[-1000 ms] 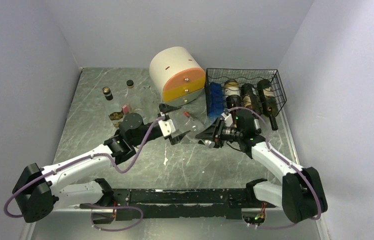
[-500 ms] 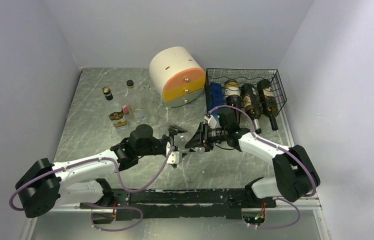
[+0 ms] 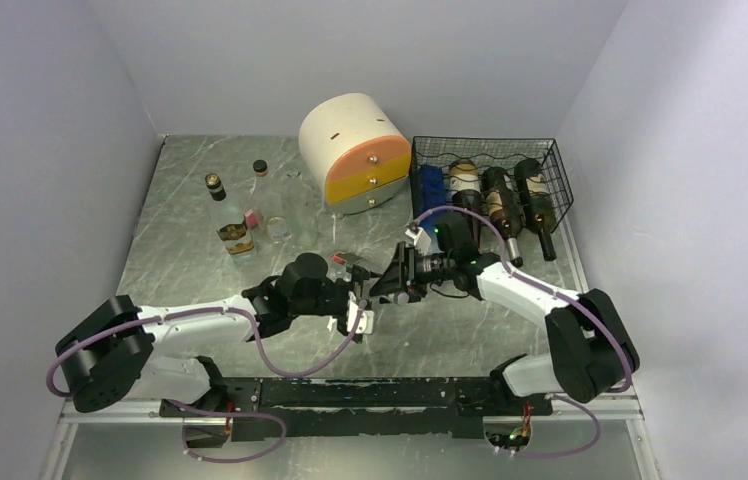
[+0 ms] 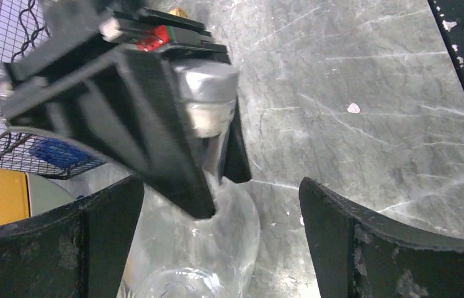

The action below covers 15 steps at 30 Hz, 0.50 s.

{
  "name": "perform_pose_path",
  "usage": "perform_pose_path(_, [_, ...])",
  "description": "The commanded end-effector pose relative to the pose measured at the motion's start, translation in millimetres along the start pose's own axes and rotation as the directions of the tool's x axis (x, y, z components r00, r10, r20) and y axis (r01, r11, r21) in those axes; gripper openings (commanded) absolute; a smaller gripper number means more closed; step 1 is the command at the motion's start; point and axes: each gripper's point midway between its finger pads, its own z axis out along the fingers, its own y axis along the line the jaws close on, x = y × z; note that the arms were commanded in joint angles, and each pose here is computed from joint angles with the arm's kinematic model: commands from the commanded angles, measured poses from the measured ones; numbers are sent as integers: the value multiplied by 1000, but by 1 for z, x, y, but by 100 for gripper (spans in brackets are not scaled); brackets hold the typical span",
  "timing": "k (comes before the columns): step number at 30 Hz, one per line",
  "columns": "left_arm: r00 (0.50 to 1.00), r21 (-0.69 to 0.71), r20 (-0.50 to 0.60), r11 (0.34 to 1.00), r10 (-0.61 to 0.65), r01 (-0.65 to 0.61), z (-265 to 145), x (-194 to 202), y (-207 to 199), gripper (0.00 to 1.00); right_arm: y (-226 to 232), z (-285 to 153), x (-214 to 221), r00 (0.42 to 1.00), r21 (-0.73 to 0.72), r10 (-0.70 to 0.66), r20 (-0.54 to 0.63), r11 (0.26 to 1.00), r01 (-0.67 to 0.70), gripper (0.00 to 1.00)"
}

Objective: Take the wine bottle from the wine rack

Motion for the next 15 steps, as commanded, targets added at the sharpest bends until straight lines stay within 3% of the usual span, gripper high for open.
perform_pose_path(1, [999,-30,34,1000,11,-10,7,-16,13,99,67,-19,-11,967,-179,-250,54,950,255,54])
perform_pose_path(4, [999,-29,37,1000,9,-8,8,-19,13,99,70,-23,-11,962,-168,-263,68,948,271,65])
perform_pose_path(7, [999,-35,45,999,9,-7,7,-22,15,99,71,-26,-9,962,-172,-263,75,947,272,69])
perform_pose_path(11, [1000,-64,28,998,15,-13,6,-20,21,92,80,-30,-8,956,-192,-277,92,937,290,71])
perform_pose_path(15, [1000,-98,8,995,21,-20,4,-19,29,75,87,-33,-9,951,-202,-292,106,930,308,72])
